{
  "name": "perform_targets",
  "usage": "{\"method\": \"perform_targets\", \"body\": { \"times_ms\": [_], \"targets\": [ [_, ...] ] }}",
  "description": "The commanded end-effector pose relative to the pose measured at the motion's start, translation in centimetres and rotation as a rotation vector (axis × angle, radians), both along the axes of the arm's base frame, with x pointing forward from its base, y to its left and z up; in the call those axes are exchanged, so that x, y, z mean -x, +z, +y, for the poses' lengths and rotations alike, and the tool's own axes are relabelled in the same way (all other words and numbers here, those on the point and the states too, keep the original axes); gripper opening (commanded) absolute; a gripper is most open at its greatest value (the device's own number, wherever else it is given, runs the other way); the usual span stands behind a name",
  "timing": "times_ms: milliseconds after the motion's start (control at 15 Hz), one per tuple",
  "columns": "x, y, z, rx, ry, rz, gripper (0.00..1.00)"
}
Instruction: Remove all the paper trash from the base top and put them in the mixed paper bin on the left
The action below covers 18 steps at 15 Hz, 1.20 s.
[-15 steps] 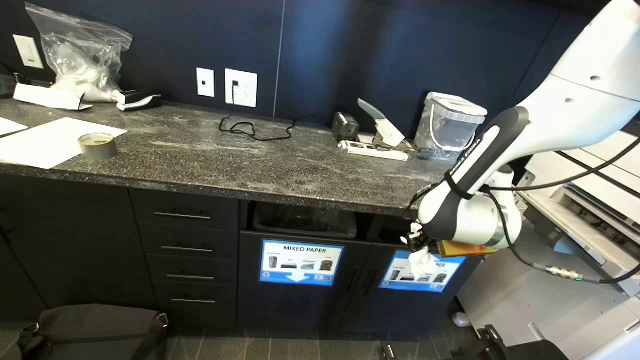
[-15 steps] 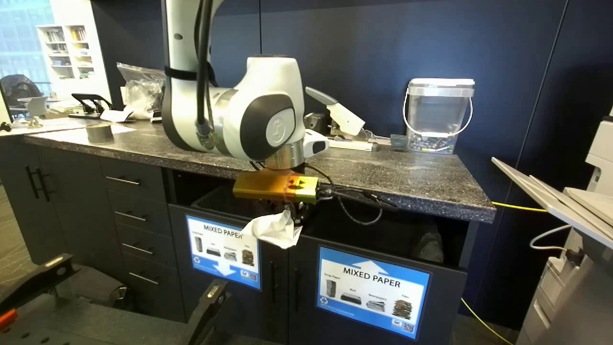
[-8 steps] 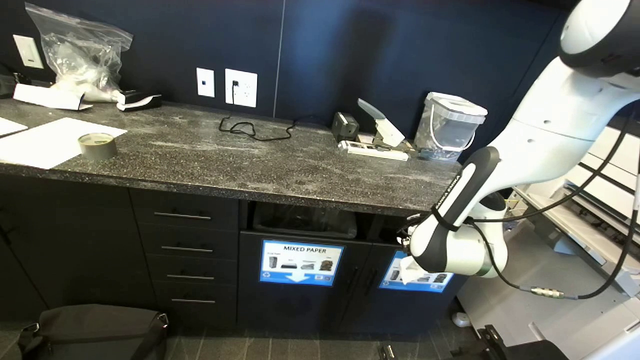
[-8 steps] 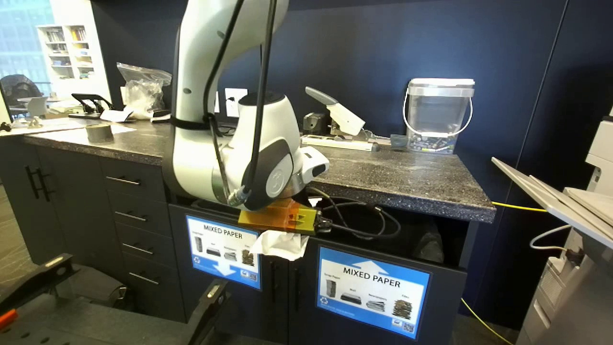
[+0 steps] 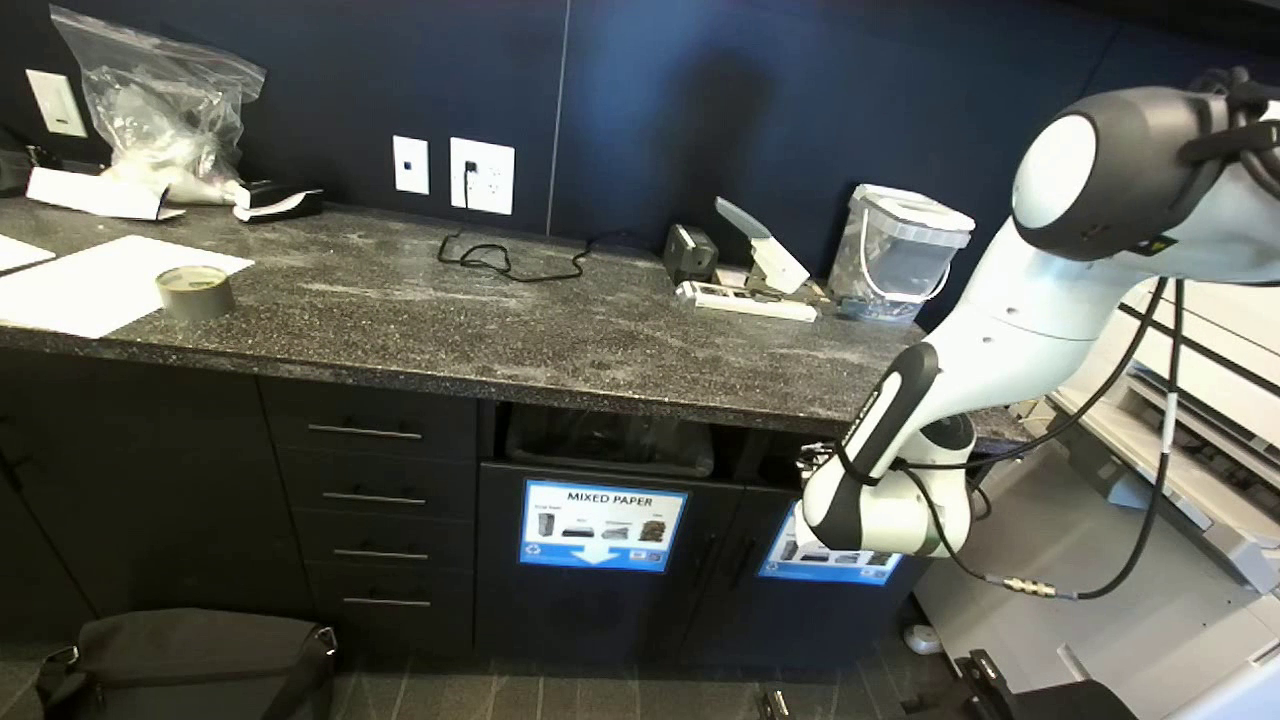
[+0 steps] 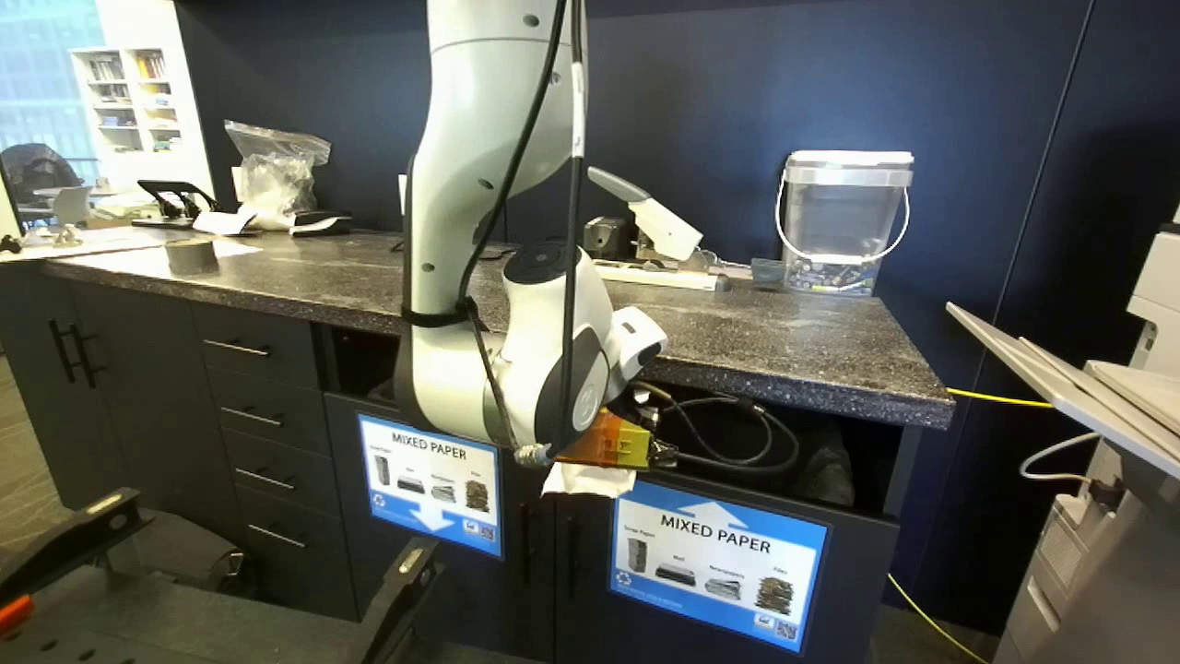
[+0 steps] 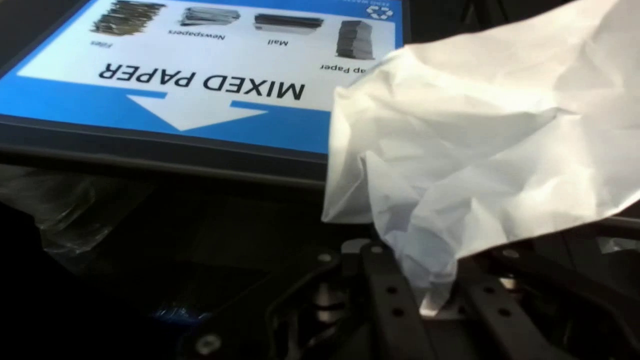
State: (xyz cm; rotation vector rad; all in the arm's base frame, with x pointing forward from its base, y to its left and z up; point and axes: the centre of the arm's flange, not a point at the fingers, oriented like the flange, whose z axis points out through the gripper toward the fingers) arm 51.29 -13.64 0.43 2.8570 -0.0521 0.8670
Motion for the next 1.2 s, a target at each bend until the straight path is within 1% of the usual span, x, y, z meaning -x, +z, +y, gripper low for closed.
{"method": "perform_targets", "body": {
  "times_ms": [0,333,467,800,933,1133],
  "targets": [
    [-3.6,-2.6,-1.3,0.027,-0.026,-0.085,0.08],
    [-6.6,-3.7,-2.4,0.072,-0.037,-0.145,0.08],
    [-7.4,-4.2,-2.5,0.092,-0.04,-0.16,0.08],
    [-8.4,-6.0,-2.8,0.059,-0.077,-0.193,0.08],
    [-8.6,-6.8,-3.0,0.029,-0.094,-0.225,0.08],
    [-8.9,-7.4,-2.8,0.006,-0.117,-0.272,0.08]
  ]
}}
